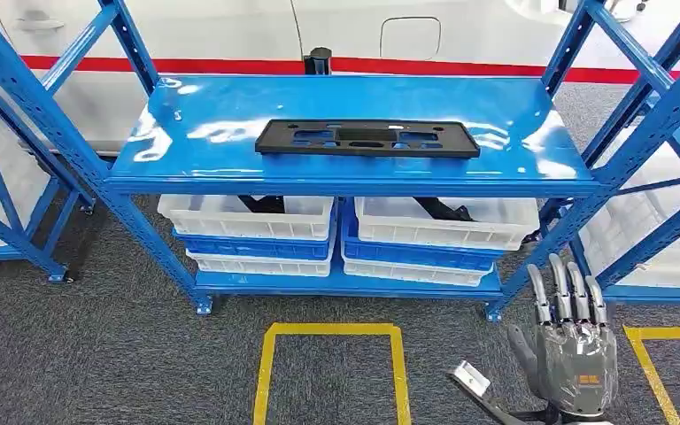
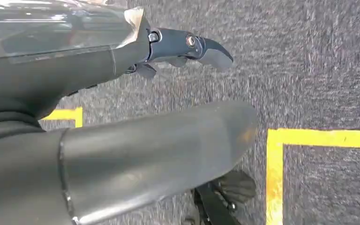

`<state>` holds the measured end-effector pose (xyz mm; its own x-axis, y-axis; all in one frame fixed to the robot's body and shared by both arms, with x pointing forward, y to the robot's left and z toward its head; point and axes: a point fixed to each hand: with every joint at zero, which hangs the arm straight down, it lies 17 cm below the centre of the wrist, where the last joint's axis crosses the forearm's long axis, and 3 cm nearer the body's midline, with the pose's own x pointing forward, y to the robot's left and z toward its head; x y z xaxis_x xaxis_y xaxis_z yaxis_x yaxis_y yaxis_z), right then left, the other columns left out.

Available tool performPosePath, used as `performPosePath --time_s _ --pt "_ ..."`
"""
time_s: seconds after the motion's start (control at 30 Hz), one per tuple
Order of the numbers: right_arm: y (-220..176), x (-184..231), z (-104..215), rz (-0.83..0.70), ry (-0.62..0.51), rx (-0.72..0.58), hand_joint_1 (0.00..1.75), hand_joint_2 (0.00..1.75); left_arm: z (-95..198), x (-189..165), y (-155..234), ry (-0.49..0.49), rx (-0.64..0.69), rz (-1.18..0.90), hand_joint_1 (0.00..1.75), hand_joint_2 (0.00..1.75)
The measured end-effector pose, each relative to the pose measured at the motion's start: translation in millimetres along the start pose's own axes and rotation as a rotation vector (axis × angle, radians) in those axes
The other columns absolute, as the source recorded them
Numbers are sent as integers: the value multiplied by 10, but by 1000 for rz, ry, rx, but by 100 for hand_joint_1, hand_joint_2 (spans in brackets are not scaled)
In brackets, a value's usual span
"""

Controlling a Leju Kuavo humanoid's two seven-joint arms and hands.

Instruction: Take the parts from the cabinet and place them on the table.

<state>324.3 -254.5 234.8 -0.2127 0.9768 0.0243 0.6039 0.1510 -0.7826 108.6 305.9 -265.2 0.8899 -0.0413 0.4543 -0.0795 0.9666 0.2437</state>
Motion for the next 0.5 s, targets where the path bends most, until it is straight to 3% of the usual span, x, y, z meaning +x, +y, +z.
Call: performPosePath --time_s 0.5 --pt "45 50 10 -7 -13 8 0 175 18 1 -73 0 -8 -13 0 0"
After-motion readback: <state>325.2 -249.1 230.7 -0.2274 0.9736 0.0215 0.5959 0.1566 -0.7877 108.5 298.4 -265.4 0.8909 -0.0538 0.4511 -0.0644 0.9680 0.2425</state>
